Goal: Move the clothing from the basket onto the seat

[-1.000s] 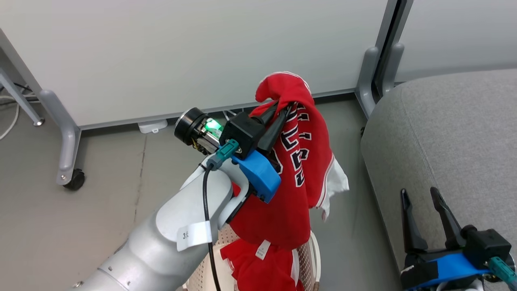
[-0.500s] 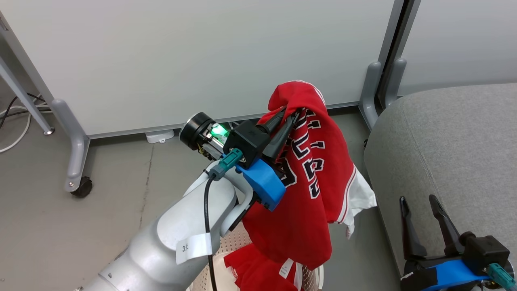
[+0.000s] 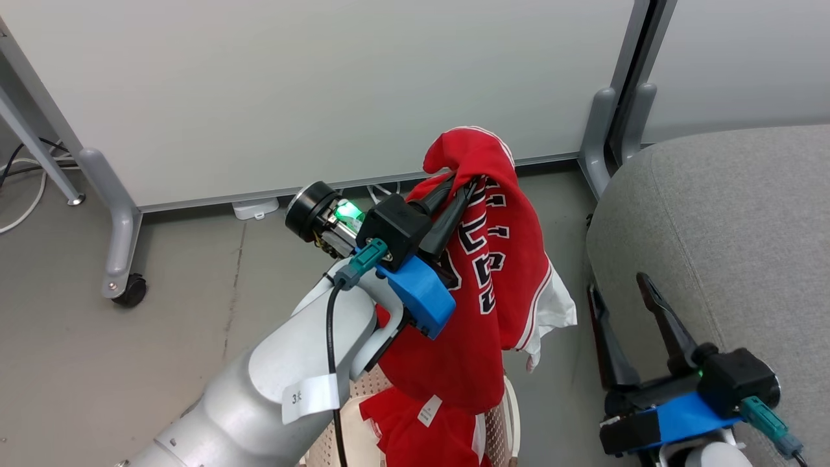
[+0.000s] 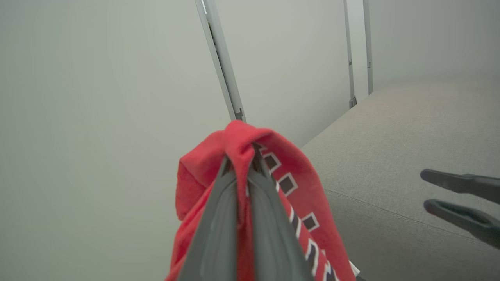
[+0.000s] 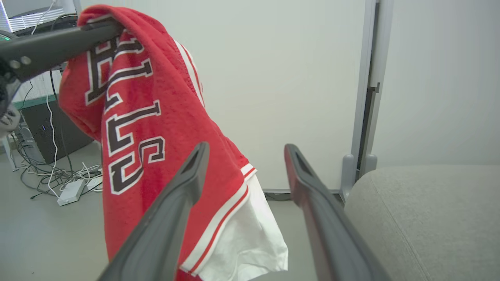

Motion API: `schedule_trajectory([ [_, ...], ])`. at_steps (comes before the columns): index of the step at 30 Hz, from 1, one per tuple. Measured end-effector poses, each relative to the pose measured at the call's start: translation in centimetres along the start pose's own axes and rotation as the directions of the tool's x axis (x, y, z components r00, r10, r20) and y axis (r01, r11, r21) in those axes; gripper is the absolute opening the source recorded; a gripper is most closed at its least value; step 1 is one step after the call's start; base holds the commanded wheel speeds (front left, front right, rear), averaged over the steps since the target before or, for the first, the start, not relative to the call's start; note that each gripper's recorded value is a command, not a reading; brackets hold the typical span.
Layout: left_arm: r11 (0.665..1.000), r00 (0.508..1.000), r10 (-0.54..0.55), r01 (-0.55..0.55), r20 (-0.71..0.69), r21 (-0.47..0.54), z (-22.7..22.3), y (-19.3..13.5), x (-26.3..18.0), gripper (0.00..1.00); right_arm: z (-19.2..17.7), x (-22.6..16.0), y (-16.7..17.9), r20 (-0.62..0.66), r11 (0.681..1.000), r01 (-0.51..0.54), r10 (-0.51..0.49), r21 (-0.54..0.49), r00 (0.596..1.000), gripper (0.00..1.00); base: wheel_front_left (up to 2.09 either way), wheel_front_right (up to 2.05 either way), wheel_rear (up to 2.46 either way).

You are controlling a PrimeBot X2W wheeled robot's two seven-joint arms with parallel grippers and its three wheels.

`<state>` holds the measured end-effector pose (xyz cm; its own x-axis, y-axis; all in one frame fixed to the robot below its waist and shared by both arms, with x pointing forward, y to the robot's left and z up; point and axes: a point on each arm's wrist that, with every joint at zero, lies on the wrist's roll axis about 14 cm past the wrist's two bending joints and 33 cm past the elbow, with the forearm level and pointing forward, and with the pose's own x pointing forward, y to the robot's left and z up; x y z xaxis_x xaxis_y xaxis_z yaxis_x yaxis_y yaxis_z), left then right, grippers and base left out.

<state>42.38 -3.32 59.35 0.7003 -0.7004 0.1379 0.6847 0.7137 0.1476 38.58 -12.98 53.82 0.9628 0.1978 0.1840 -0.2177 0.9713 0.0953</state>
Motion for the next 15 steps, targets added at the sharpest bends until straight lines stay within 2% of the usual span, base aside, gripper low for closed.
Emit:
schedule_trajectory([
  [8,1.0,1.0,-0.005,0.005,-0.008,-0.007,-0.5,0.1,0.4,0.0,1.8,2.6,4.2,0.065,0.991,-0.137,0.137,-0.014,0.988,1.0,0.0,0.0,0.0],
  [15,1.0,1.0,-0.011,0.011,-0.009,-0.002,-0.6,0.3,0.8,0.0,2.3,4.4,6.6,0.087,0.976,-0.217,0.218,-0.019,0.972,1.0,0.0,0.0,0.0],
])
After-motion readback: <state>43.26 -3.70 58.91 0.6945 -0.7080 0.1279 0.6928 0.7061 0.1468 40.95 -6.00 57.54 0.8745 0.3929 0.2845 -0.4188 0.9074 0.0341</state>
